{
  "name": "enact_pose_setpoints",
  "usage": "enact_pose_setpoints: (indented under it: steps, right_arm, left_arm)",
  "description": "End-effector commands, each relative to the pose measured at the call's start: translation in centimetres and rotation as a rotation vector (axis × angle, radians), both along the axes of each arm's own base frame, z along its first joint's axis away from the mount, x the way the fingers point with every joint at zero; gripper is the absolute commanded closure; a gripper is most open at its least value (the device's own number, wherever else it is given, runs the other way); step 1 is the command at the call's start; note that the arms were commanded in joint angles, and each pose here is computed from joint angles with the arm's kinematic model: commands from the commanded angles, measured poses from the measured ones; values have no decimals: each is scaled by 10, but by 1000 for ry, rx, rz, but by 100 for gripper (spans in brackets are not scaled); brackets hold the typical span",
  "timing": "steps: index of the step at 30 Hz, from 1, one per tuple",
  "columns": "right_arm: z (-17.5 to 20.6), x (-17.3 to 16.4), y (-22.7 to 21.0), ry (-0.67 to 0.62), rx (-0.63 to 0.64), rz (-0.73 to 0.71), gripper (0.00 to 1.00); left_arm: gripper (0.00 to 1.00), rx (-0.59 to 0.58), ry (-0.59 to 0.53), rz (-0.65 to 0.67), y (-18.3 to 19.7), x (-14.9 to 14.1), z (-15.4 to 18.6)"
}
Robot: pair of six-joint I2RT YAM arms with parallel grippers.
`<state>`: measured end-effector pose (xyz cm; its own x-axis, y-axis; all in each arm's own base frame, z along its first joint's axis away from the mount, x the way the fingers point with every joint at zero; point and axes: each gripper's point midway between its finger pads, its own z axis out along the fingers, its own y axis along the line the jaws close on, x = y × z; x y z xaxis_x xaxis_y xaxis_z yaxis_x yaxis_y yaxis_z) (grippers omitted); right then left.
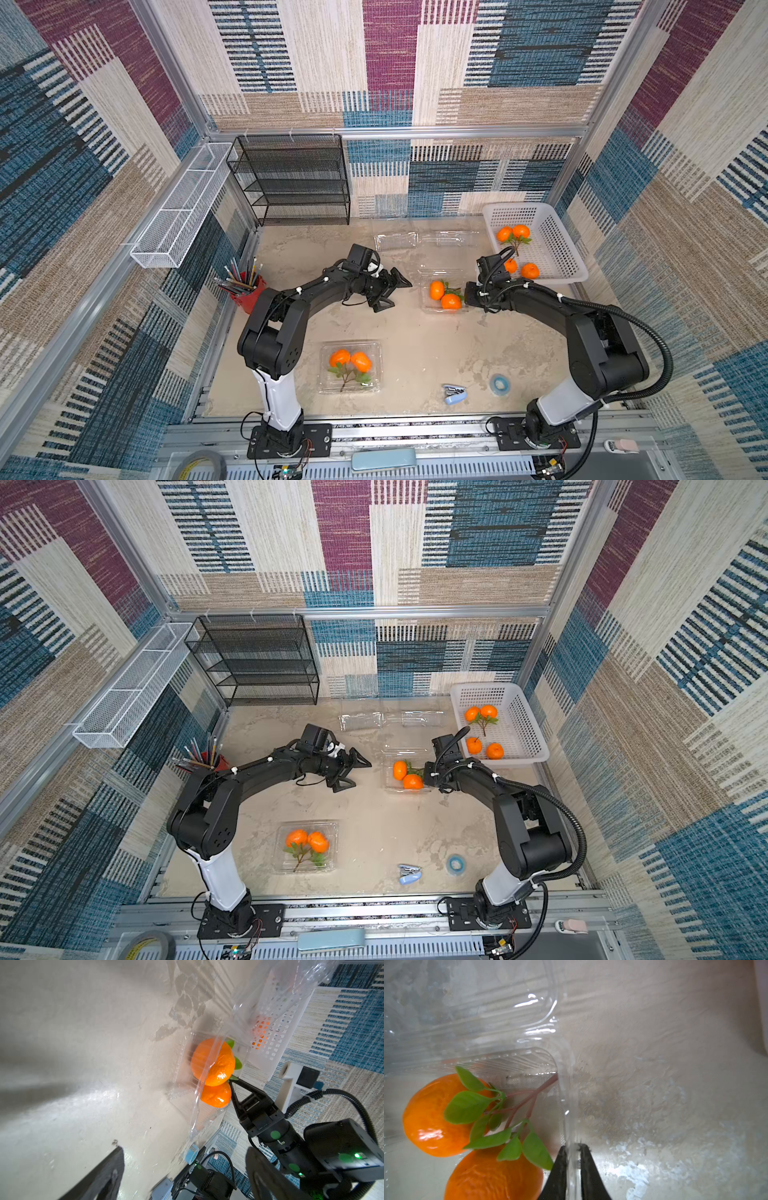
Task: Take oranges out of containers
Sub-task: Adjust the packing box at the center of the board.
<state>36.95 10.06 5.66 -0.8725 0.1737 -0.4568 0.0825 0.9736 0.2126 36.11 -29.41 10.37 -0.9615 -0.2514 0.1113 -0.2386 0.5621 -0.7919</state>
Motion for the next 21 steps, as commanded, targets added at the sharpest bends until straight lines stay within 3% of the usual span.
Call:
enact_pose_setpoints:
  steps: [1,7,15,21]
  right_arm:
    - [2,5,-10,-13,-66,10,82]
    - [22,16,-12,-48,-75,13,69]
    - [79,31,4,-138,32,15,37]
    - [71,31,37,-101,142,90,25]
  left_arm:
    - [8,-22,10,-7,-6,0,4]
    - [7,-41,7,-36,-15,-2,7]
    - [6,-79,-48,-98,-27,-3,29]
    - [2,-105,-60,-135,-36,-14,41]
